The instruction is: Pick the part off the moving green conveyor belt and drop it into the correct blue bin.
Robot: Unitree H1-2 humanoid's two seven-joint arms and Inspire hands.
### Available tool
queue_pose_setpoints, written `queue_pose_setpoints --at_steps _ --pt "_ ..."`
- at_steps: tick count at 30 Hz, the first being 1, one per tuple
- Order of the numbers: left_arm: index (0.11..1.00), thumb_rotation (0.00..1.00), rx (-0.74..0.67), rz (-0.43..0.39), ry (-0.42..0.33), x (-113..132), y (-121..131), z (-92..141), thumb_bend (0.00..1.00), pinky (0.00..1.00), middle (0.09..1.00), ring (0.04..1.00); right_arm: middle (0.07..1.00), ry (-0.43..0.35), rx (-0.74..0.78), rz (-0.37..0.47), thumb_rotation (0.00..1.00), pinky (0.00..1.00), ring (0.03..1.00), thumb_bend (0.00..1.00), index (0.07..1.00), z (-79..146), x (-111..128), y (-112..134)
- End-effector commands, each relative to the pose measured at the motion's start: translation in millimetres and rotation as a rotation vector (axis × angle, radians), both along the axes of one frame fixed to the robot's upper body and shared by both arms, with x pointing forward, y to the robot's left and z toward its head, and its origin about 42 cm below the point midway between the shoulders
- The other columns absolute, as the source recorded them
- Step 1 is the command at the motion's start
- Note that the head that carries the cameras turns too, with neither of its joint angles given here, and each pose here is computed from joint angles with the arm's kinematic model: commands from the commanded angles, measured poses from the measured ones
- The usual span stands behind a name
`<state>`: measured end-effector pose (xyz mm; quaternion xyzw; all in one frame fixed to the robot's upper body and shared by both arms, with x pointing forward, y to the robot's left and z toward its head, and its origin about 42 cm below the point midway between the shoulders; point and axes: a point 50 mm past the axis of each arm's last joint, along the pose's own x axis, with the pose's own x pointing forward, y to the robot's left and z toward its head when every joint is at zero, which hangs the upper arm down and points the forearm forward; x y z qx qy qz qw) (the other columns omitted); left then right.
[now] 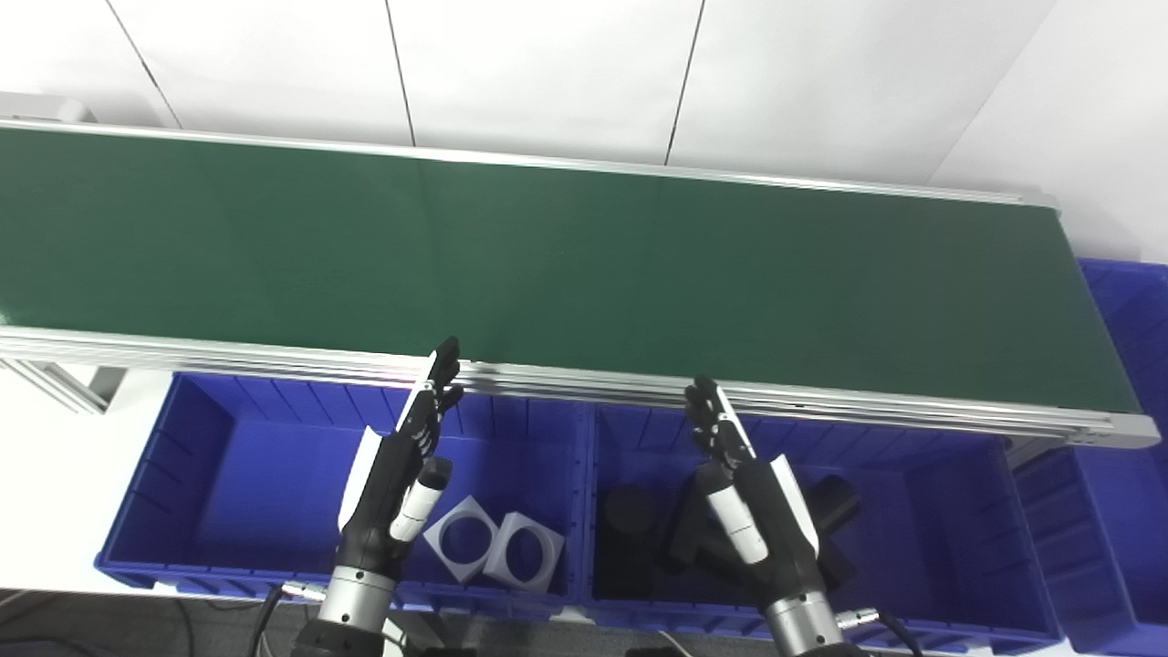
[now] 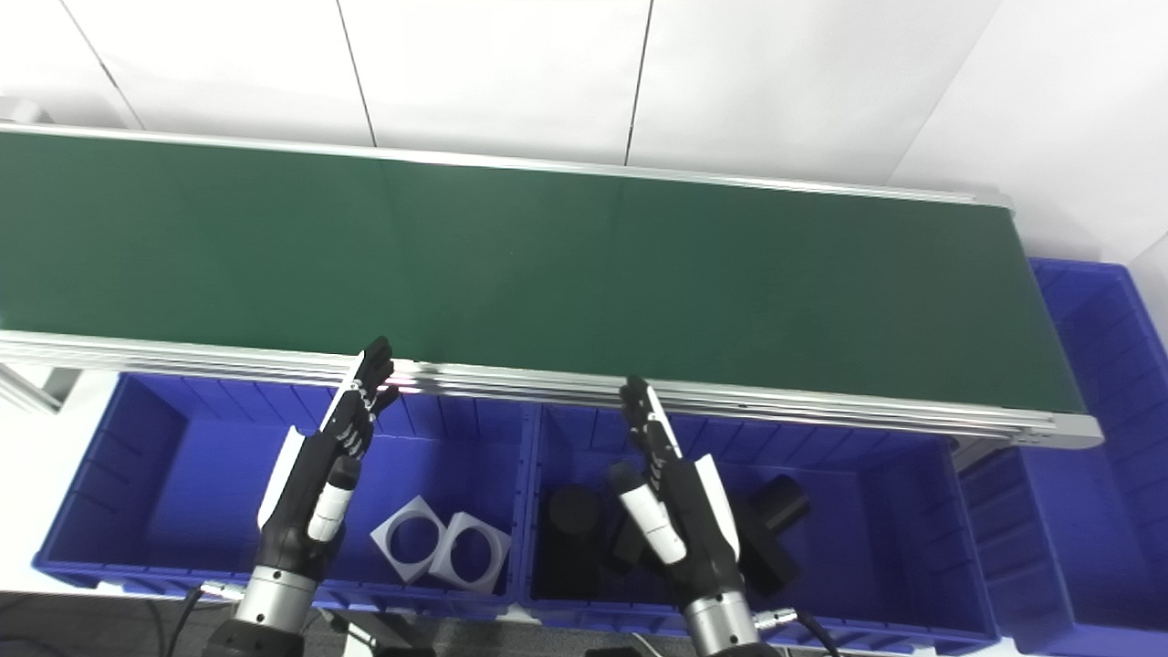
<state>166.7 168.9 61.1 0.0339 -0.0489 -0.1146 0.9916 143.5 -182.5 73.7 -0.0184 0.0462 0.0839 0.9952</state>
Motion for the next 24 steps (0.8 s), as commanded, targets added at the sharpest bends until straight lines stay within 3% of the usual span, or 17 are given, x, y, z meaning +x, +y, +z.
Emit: queue_pose_setpoints --at_steps 1,7,11,24 --pt "0.977 1.00 -0.004 -0.015 -0.044 5.3 -0.5 6.7 0.80 0.96 1.000 0.996 0.978 -0.110 0.062 -0.036 0.94 1.00 0.987 0.81 1.000 6.8 3.5 1.2" --pt "0.977 1.00 -0.010 -0.016 -0.040 4.4 -0.8 1.7 0.80 0.95 1.000 0.993 0.972 -0.175 0.149 -0.114 0.92 0.97 0.968 0.78 0.998 -4.2 1.4 0.6" --pt "0.978 1.00 -0.017 -0.023 -0.033 1.0 0.0 -6.1 0.81 0.96 1.000 0.995 0.987 -0.215 0.188 -0.171 0.90 1.00 0.987 0.65 1.000 -13.0 -1.3 0.6" --pt "0.980 1.00 -0.010 -0.026 -0.013 -6.1 -1.4 -17.6 0.80 0.95 1.000 0.993 0.953 -0.182 0.064 -0.257 0.95 0.99 0.948 0.58 0.986 -23.4 -8.6 -0.7"
